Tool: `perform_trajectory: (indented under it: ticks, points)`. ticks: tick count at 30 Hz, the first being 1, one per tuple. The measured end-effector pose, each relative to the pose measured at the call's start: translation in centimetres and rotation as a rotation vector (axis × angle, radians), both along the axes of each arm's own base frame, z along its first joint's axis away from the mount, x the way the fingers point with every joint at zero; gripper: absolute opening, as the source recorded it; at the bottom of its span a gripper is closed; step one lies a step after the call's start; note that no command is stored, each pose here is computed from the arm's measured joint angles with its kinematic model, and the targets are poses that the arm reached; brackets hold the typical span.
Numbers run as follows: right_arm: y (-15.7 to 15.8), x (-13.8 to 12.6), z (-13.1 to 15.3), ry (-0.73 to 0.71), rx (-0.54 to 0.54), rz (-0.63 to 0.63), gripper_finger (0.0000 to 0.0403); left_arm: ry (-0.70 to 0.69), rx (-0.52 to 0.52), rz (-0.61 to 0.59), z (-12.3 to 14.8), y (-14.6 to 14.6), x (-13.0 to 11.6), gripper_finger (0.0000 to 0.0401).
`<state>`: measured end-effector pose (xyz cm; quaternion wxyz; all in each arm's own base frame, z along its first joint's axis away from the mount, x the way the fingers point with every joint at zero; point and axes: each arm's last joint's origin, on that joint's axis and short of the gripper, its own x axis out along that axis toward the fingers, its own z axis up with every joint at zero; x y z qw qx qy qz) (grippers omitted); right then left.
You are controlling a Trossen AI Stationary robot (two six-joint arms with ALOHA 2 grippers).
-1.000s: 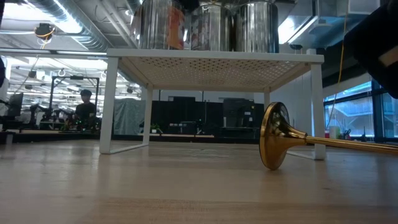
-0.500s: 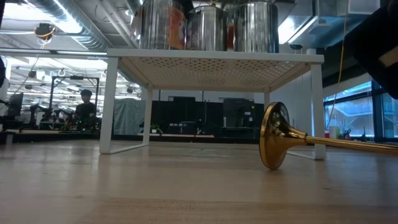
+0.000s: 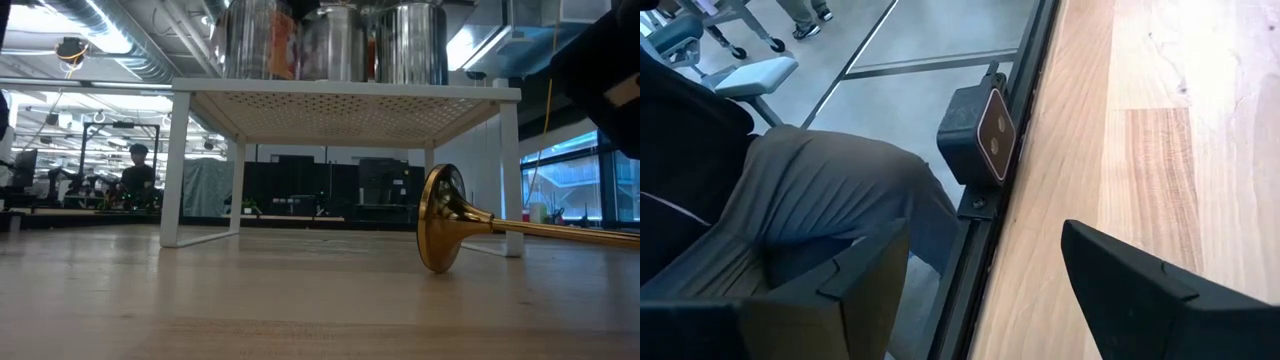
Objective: Pick & Place candle stick holders
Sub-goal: Adjust the silver scented candle on the shelf
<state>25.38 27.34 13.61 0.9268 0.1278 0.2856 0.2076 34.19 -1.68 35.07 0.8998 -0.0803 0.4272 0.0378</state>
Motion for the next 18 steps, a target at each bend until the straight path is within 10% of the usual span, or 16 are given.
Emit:
perform_trajectory:
  ticks: [18]
  points:
    - [-0.06,-0.05,-0.13,0.013,-0.007,-0.006,0.0265,-0.052,0.019,0.000,0.26,0.03,0.41,0.0001]
